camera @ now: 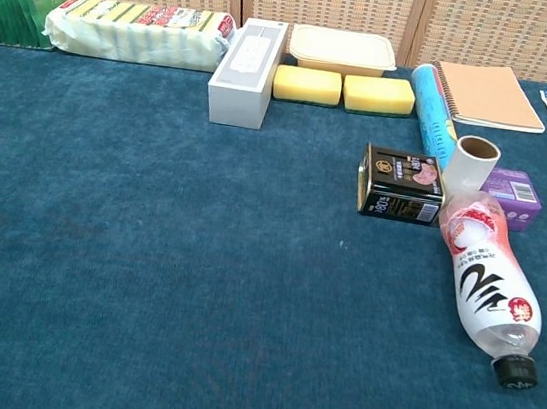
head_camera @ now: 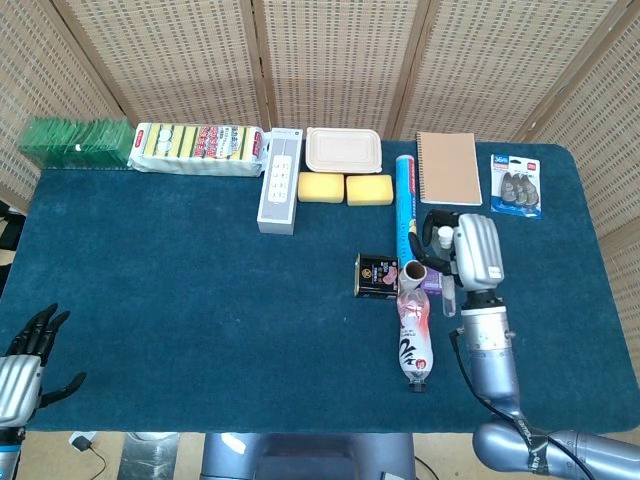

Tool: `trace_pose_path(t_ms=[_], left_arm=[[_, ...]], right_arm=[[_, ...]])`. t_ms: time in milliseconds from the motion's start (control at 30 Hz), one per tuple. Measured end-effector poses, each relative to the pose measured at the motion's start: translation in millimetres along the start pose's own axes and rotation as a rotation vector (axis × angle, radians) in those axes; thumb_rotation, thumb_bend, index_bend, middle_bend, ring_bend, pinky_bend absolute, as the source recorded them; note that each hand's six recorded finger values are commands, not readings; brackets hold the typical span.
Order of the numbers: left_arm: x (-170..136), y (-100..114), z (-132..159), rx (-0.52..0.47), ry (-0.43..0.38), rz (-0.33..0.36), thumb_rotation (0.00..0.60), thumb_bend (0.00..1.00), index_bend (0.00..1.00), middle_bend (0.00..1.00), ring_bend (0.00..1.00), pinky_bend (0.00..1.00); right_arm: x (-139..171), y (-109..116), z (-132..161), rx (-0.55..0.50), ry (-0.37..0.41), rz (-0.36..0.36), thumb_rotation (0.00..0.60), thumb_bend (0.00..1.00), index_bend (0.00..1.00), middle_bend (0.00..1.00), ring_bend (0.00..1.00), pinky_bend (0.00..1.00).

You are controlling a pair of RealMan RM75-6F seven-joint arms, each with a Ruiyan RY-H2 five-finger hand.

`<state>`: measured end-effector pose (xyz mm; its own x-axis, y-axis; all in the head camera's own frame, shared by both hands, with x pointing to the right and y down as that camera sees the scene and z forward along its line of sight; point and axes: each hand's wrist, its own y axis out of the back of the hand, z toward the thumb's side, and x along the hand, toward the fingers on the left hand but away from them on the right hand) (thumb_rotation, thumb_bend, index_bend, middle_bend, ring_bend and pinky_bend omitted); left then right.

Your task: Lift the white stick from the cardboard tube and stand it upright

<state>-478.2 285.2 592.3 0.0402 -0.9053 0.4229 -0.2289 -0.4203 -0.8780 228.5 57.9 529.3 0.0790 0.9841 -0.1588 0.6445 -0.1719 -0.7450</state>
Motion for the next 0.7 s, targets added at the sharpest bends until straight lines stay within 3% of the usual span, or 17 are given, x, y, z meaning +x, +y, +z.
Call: trace_pose_path(t_ms=[167,267,433,700], left_arm=[[2.0,0.0,-3.8,-0.011,0.020,0.005,0.600,0.20,0.06,0.00,0.00,0.15],[2.9,0.7,0.1,-0.004,0.006,0.008,0.600,0.19,0.06,0.00,0.00,0.15],[-1.5,1.3,6.0,-0.008,-0.018,0.011,0.600,0.19,0.06,0.00,0.00,0.15],[1.4,1.4,-1.1,-0.011,0.009,0.016,0.600,0.19,0.06,0.00,0.00,0.15]], right_arm=[[-11.8,8.2,-26.3,0.037,-0.074,-0.046,0.600,0.41,0.74,1.00,1.00,1.00],[-8.1,7.5,-35.8,0.076,-0.063,-0.047,0.600,0.41,0.74,1.00,1.00,1.00],[-0.3,-0.6,-13.9,-0.027,-0.030,-0.028,0.600,0.41,0.74,1.00,1.00,1.00],[-16.3,5.1,-7.0,-0.125,-0.053,-0.095,0.600,0.42,0.74,1.00,1.00,1.00]])
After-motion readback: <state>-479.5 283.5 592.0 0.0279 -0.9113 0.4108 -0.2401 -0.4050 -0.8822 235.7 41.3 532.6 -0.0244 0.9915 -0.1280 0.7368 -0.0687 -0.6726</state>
